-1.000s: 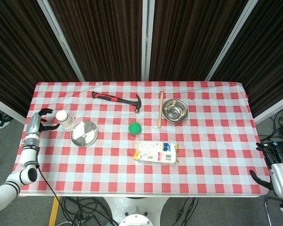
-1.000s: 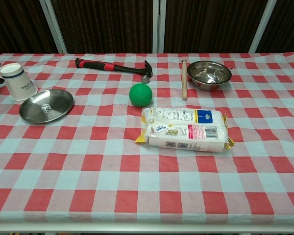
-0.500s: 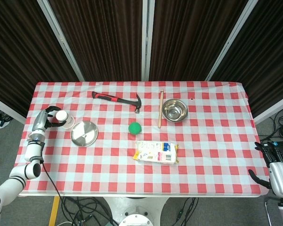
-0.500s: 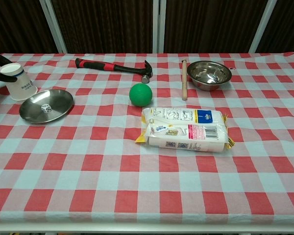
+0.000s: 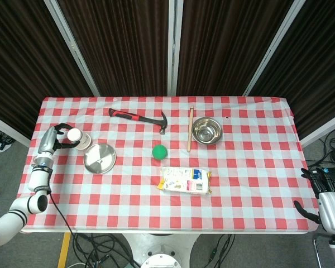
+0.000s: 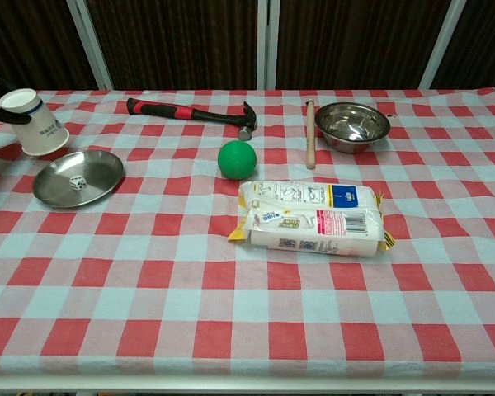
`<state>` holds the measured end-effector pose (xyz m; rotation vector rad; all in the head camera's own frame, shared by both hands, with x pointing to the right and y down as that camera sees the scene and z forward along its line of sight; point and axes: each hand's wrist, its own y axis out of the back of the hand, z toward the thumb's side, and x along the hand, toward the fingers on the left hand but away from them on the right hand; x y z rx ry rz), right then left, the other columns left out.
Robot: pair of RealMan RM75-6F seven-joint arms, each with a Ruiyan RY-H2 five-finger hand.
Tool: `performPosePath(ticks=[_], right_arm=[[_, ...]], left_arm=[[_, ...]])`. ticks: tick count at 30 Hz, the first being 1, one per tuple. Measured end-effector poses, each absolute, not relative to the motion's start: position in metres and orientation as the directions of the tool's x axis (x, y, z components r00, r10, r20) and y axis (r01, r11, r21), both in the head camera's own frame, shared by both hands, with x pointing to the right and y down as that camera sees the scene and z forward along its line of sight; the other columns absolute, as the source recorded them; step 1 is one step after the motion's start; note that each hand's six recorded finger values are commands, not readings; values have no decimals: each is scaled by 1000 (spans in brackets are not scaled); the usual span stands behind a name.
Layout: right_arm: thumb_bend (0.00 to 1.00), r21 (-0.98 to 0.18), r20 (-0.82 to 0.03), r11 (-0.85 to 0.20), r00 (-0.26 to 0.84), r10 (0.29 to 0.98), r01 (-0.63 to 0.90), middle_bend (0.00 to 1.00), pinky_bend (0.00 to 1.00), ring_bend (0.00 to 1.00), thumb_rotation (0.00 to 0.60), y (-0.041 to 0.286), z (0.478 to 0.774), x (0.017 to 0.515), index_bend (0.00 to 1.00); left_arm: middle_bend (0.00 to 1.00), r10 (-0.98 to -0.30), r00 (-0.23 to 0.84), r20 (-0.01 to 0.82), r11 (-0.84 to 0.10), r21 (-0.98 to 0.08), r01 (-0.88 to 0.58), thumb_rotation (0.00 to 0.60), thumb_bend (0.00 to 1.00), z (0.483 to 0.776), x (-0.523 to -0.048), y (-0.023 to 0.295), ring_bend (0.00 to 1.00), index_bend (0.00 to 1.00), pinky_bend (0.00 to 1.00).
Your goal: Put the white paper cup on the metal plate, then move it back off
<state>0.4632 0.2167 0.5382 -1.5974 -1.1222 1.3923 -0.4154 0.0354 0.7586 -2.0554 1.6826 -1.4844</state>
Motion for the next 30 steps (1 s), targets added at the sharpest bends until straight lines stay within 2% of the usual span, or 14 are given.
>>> performPosePath(ticks=[6, 13, 22, 30], right_arm=[[153, -921, -358, -360, 39, 933, 151, 256, 181, 78, 600, 216, 540, 464, 126], [152, -920, -359, -361, 40, 933, 153, 257, 181, 78, 600, 217, 541, 464, 125], [153, -922, -354, -355, 35, 935, 152, 256, 181, 78, 600, 218, 538, 465, 125], [152, -922, -356, -357, 36, 934, 151, 257, 181, 78, 600, 218, 539, 465, 126]], left_arm=[[332, -819, 44, 572, -448, -590, -672, 600, 208, 734, -385, 42, 150, 560, 258], [332, -771, 189, 609, -590, -570, -572, 600, 207, 729, -349, 76, 150, 560, 257], [330, -752, 190, 632, -625, -590, -511, 600, 207, 748, -337, 88, 150, 559, 211], [329, -761, 129, 636, -607, -626, -490, 600, 208, 758, -351, 86, 150, 559, 198]])
